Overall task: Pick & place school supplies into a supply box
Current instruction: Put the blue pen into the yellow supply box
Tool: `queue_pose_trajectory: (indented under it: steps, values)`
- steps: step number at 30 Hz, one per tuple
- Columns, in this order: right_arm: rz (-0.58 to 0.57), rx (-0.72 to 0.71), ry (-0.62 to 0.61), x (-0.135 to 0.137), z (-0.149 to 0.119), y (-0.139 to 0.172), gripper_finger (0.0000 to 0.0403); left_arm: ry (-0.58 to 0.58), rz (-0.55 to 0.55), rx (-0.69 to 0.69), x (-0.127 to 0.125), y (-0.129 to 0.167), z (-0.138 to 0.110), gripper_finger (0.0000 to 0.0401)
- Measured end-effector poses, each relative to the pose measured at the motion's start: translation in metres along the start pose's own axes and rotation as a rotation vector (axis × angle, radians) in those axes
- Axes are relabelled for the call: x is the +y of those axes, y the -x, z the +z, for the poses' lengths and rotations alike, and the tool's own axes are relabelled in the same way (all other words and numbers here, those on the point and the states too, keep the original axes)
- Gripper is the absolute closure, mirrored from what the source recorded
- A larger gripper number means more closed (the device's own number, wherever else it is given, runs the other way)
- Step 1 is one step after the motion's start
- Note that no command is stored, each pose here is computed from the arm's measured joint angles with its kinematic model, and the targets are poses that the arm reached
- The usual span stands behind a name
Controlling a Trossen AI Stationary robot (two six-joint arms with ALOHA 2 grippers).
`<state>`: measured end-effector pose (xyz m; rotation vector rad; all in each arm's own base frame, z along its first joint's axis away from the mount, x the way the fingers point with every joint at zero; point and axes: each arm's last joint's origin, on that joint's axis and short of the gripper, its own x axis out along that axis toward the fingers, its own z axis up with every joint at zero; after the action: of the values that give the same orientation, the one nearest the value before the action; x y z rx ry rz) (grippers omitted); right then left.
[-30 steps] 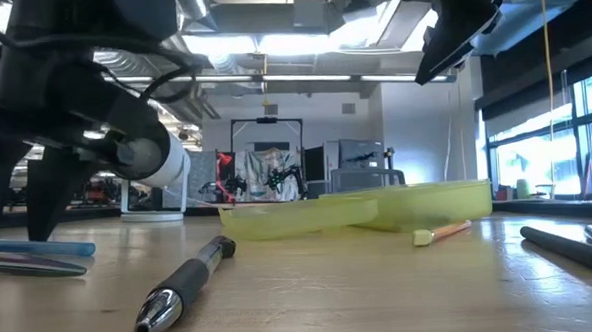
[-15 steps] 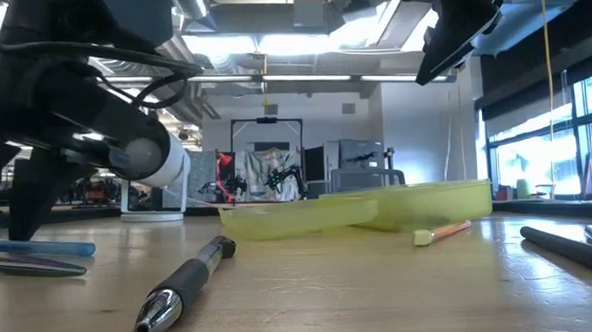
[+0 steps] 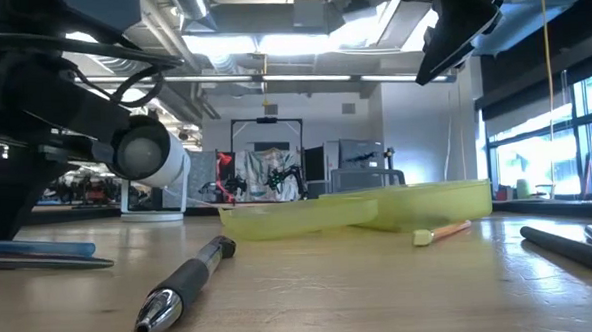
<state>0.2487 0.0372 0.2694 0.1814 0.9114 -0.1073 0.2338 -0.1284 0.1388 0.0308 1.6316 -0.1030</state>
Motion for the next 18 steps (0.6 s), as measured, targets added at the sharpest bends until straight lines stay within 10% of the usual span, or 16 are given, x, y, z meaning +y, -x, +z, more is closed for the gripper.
queue_pose_trajectory:
  steps: [18]
  values:
    - [-0.001, 0.001, 0.0, 0.0, 0.0, 0.0, 0.0265, 0.122, 0.022, 0.038, -0.002, -0.01, -0.012, 0.0306]
